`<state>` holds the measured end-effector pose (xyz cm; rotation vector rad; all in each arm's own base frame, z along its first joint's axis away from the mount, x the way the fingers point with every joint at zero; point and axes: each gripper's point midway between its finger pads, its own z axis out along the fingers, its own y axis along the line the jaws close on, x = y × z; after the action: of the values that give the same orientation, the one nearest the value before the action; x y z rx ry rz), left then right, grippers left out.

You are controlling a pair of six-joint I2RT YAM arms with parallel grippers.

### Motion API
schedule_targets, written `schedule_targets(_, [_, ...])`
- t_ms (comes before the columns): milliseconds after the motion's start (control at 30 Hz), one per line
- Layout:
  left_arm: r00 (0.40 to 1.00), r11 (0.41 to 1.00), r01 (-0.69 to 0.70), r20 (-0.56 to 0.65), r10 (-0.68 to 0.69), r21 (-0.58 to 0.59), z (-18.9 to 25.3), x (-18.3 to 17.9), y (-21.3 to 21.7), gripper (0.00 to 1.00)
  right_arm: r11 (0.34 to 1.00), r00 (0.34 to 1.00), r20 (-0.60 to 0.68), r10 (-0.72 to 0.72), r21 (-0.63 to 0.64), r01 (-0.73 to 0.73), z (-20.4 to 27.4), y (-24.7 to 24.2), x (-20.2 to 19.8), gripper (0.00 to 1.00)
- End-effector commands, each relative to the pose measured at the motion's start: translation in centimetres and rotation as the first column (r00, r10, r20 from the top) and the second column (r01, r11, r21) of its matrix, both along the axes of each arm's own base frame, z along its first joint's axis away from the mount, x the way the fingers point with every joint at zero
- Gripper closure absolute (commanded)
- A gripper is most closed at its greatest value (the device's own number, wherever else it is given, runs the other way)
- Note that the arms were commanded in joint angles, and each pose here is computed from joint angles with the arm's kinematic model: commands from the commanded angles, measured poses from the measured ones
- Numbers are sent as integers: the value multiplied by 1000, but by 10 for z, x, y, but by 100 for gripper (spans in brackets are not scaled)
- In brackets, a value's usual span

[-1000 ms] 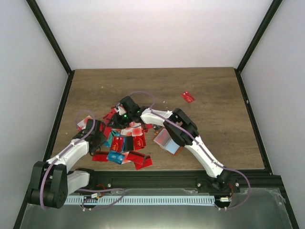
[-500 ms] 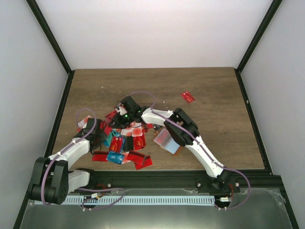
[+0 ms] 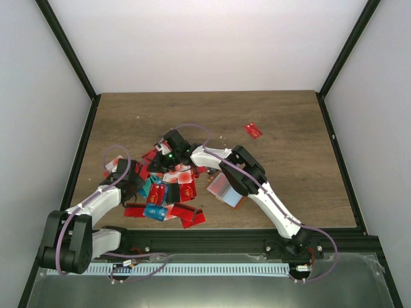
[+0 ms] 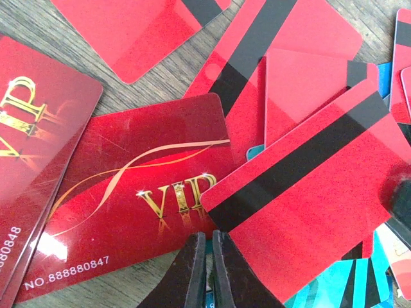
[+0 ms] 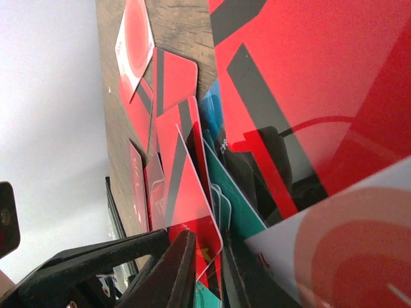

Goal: Put the credit cards into the card holder

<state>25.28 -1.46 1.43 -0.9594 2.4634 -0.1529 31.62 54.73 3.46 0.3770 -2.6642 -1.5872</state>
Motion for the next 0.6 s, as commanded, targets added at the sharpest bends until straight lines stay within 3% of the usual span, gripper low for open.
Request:
schedule_targets(0, [993,999,32,-114,-34,-16,-25,-26,-4,93,996,998,-59,-33,-83,28,-48,-9,3,89])
schedule_targets(133, [993,999,36,-112,-38,-19,-25,-27,-4,94,997,997,-65,-33,-76,28,-52,-10,4,99])
schedule_targets(333, [996,997,64,-53,-66,-43,-11,-20,-10,95,999,998,-53,-25,-42,22,-45,-11,4,99])
schedule_targets(567, [989,992,110,109,-102,-65,38,-2,-18,81,995,1000,14,-6,98,5,-5,-22,12,99])
